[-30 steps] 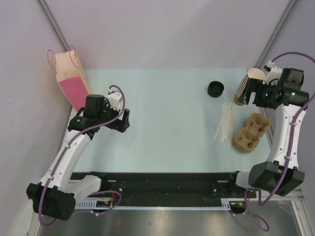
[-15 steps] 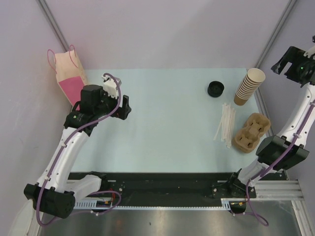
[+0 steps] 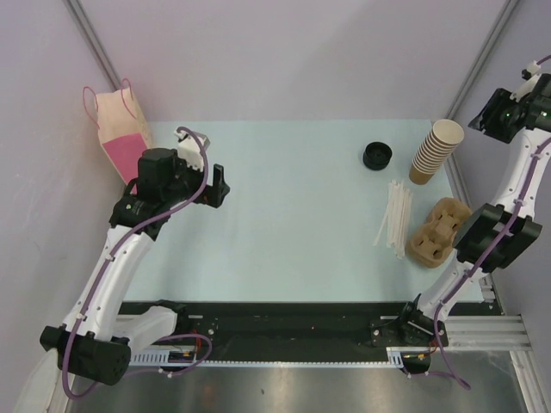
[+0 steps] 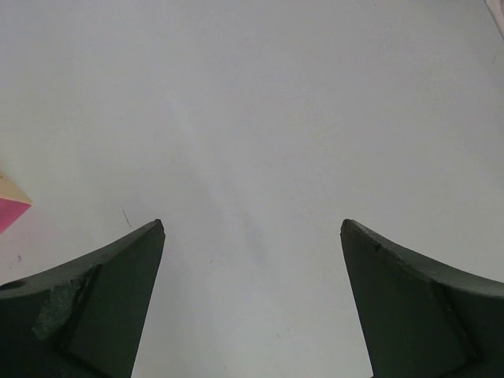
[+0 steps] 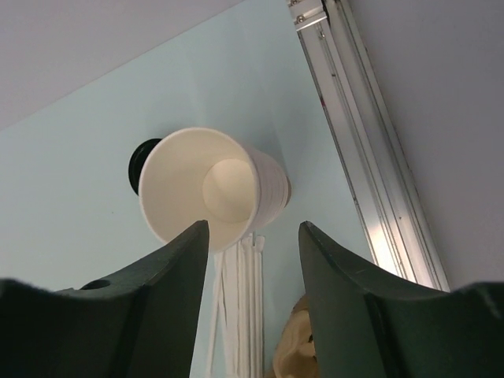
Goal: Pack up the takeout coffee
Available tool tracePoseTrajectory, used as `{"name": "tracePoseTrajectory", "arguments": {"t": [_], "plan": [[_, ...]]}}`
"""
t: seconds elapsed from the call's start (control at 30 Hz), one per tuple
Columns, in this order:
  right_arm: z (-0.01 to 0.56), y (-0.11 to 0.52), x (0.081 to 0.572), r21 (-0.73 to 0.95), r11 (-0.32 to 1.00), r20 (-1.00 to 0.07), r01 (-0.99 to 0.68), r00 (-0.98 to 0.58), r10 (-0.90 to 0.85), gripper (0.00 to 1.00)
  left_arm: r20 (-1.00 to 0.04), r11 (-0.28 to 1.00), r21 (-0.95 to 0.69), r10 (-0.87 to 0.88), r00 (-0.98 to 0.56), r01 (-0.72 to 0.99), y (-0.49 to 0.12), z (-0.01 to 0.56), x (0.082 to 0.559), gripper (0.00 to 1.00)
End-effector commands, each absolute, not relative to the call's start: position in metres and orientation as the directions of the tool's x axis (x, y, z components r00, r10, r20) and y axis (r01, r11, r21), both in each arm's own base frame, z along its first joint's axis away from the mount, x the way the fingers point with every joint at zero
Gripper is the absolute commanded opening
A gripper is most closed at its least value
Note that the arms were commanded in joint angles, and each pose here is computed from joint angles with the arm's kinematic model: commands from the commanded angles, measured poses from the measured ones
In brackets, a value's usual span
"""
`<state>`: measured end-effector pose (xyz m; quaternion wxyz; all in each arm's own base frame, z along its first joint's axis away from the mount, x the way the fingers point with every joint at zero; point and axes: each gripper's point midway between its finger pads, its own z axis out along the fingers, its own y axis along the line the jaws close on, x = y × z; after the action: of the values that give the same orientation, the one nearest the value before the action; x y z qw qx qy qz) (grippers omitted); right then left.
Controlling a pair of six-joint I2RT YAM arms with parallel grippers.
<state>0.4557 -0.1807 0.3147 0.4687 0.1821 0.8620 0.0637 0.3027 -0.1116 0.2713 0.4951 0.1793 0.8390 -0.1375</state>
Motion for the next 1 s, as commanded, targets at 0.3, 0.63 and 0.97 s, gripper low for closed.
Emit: {"name": "tracePoseTrajectory", "arguments": {"t": [0.3,0.63,0.97], "plan": [[0.3,-0.183,0.5,0.18,0.947,-0.821,0.265,-0.49,0.293,0.51,-0.928,0.888,-0.067,0.112,-0.356,0.454,-0.122,0.303,0.312,0.99],[0.285,-0.187,0.505,0.155,0.943,-0.809,0.295,-0.51,0.293,0.45,-0.926,0.889,-0.073,0.108,-0.362,0.452,-0.123,0.299,0.316,0.99],[0.273,-0.188,0.504,0.183,0.94,-0.789,0.288,-0.527,0.315,0.39,-0.927,0.886,-0.075,0.107,-0.359,0.458,-0.125,0.299,0.317,0.99]]}}
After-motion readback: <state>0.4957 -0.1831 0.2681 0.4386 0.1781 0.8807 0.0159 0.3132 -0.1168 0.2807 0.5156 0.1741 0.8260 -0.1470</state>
